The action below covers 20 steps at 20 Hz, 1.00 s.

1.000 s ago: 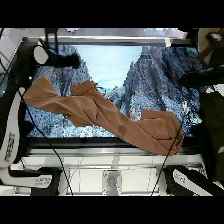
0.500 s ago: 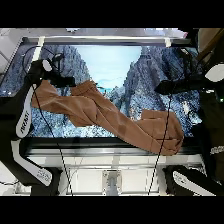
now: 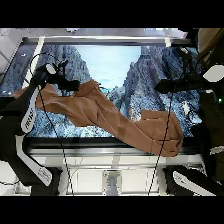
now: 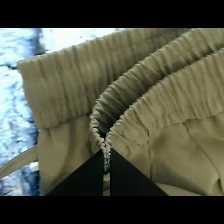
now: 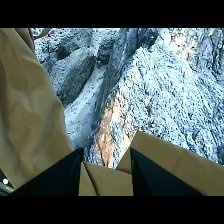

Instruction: Fold the clothes and pants, and hang the long-sleeved shirts on hangers.

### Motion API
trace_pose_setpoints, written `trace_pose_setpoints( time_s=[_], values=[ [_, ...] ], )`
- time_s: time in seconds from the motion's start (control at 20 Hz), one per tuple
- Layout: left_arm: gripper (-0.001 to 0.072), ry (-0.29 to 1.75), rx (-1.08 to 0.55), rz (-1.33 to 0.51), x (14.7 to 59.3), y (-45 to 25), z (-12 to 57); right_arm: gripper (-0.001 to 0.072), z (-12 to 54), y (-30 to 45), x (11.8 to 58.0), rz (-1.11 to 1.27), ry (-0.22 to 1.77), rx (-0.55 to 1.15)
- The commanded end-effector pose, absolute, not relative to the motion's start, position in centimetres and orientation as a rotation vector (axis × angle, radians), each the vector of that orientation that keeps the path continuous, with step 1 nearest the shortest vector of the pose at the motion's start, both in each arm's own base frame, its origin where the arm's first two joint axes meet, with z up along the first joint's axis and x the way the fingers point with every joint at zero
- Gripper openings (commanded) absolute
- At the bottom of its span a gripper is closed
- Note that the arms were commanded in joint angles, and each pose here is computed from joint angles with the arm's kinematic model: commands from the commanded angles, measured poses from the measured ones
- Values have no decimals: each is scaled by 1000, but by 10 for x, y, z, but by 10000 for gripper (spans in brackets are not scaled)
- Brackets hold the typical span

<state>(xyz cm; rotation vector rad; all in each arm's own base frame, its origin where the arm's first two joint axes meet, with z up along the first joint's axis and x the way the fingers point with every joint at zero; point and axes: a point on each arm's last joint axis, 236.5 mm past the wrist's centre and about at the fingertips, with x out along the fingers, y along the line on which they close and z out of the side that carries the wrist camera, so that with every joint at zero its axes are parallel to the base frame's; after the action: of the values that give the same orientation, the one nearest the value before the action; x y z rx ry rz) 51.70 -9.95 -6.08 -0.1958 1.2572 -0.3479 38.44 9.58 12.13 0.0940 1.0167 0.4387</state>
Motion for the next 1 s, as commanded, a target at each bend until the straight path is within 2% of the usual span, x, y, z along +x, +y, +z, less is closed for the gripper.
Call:
trace_pose_setpoints(
  time_s=[0.0, 0.2, 0.35, 0.45, 0.55, 0.65, 0.7, 0.95],
  values=[
    [19, 1249, -222, -382, 515, -108, -52, 346, 120, 97, 382, 444, 1027, 95],
    [19, 1112, -216, -356, 533, -98, -7, 346, 110, 162, 363, 646, 1031, 186],
    [18, 1058, -210, -353, 536, -97, 16, 346, 57, 231, 368, 688, 980, 154],
    [19, 1047, -208, -354, 536, -97, 23, 350, 22, 288, 360, 748, 1020, 205],
    [19, 1044, -208, -355, 536, -97, 24, 488, -8, 339, 348, 816, 1088, 290],
    [19, 1045, -208, -355, 535, -97, 24, 491, -23, 381, 345, 894, 1118, 349],
    [19, 1045, -207, -357, 535, -98, 24, 531, -26, 398, 348, 927, 1112, 366],
    [19, 1045, -206, -358, 535, -99, 24, 527, -34, 439, 376, 989, 1133, 391]
  ],
)
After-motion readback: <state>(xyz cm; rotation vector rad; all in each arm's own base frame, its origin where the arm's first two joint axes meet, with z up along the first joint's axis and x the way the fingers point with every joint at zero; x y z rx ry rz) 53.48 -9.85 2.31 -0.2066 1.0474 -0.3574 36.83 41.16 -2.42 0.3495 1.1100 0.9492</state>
